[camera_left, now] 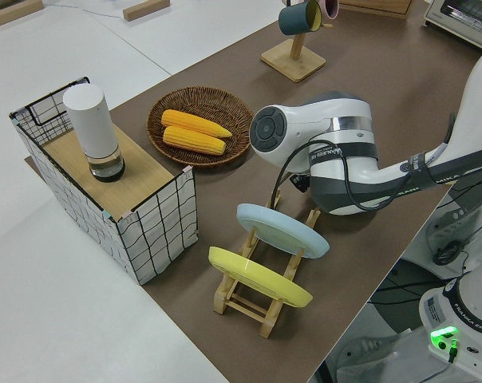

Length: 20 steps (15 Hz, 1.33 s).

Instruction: Pick gray plate from low plate rack and place it on table with left arm

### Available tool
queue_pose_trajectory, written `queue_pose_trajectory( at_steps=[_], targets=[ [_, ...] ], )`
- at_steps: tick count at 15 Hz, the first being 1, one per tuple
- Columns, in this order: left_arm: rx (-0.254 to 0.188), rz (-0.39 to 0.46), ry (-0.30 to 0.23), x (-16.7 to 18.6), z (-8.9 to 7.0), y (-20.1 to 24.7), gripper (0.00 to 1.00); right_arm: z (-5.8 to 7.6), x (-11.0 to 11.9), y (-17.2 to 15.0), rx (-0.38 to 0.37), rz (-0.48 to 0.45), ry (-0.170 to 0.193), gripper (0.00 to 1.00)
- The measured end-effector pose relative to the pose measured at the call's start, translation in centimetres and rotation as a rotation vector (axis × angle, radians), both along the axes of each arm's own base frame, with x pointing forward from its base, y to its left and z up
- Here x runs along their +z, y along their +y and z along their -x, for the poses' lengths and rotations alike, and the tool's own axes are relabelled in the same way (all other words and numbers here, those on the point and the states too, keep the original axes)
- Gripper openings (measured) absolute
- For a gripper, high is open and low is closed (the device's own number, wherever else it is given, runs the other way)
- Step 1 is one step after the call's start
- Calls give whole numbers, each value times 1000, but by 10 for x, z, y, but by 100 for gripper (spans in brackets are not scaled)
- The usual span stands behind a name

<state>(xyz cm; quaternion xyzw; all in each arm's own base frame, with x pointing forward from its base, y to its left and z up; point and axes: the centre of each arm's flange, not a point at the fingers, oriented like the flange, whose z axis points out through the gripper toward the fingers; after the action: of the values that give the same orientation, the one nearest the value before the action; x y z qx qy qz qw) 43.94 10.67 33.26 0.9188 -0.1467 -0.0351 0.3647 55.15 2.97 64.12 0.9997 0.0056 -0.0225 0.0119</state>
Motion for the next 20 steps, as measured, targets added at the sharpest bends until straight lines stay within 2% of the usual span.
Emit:
queue_pose_trajectory(
  at_steps=[5, 7, 10, 12, 15, 20],
  targets=[
    [-5, -105, 5, 39, -11, -23, 100, 0, 0, 0, 0, 0, 0, 99],
    [8, -171, -7, 72, -19, -40, 100, 0, 0, 0, 0, 0, 0, 99],
    [57, -278, -22, 125, -22, -51, 100, 0, 0, 0, 0, 0, 0, 99],
    [71, -378, -6, 167, -24, -61, 100, 0, 0, 0, 0, 0, 0, 99],
    [136, -486, -20, 232, -33, -84, 100, 0, 0, 0, 0, 0, 0, 99],
    [245, -644, -126, 310, -42, -110, 100, 0, 0, 0, 0, 0, 0, 99]
  ],
)
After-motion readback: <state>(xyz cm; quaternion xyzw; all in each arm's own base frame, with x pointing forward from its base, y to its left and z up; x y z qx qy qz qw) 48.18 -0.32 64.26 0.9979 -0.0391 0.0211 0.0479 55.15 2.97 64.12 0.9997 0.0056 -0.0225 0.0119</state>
